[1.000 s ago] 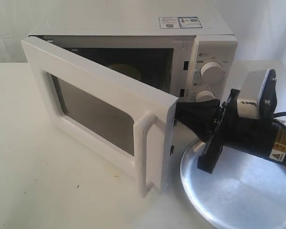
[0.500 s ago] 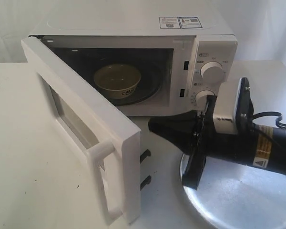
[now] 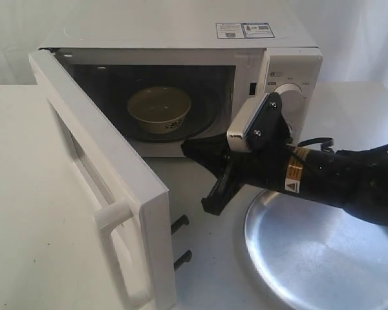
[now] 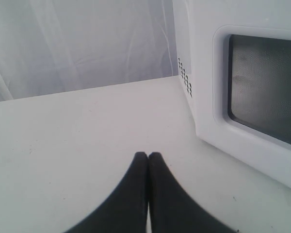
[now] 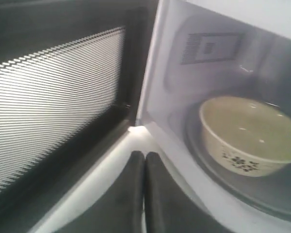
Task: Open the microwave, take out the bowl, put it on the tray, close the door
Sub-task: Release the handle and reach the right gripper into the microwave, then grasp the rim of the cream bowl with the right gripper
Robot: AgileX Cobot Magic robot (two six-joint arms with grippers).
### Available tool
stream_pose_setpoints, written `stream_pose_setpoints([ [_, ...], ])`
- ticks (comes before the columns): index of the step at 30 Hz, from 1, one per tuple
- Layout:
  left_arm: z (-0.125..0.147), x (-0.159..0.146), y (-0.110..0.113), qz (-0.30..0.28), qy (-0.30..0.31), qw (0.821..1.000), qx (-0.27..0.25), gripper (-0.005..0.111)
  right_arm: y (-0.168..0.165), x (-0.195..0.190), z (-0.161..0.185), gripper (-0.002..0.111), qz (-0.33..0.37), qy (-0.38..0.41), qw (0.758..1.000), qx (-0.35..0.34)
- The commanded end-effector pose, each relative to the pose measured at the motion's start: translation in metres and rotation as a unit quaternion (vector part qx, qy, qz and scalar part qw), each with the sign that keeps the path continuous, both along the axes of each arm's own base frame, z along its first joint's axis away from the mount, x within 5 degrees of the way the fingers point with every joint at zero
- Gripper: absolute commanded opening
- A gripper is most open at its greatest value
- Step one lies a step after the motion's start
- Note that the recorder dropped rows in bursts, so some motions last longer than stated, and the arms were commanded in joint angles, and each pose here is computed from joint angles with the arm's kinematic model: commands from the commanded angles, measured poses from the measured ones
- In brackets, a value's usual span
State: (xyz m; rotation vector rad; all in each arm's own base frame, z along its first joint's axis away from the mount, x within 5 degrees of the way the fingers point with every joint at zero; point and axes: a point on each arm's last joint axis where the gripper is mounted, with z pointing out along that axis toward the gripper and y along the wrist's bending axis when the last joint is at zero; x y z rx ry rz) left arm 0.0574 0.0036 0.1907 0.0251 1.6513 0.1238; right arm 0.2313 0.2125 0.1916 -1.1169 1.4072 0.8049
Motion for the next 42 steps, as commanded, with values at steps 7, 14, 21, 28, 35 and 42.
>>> stream_pose_setpoints([
  [7, 0.001, 0.0, 0.0, -0.002, -0.005, 1.0, -0.004, 0.0, 0.01, 0.045, 0.0, 0.0, -0.089, -0.093, 0.991, -0.041],
  [14, 0.001, 0.0, 0.0, -0.002, -0.005, 1.0, -0.004, 0.0, 0.03, 0.07, -0.017, 0.038, -0.051, -0.13, 0.986, -0.09],
  [21, 0.001, 0.0, 0.0, -0.002, -0.005, 1.0, -0.004, 0.0, 0.054, 0.078, -0.019, 0.054, -0.011, -0.159, 0.978, -0.136],
  [28, 0.001, 0.0, 0.0, -0.002, -0.005, 1.0, -0.004, 0.0, 0.082, 0.086, -0.02, 0.054, 0.003, -0.19, 0.964, -0.188],
  [35, 0.001, 0.0, 0.0, -0.002, -0.005, 1.0, -0.004, 0.0, 0.096, 0.096, -0.016, 0.05, 0.005, -0.218, 0.948, -0.23],
  [42, 0.001, 0.0, 0.0, -0.002, -0.005, 1.0, -0.004, 0.0, 0.103, 0.108, -0.025, 0.049, -0.005, -0.217, 0.945, -0.247],
])
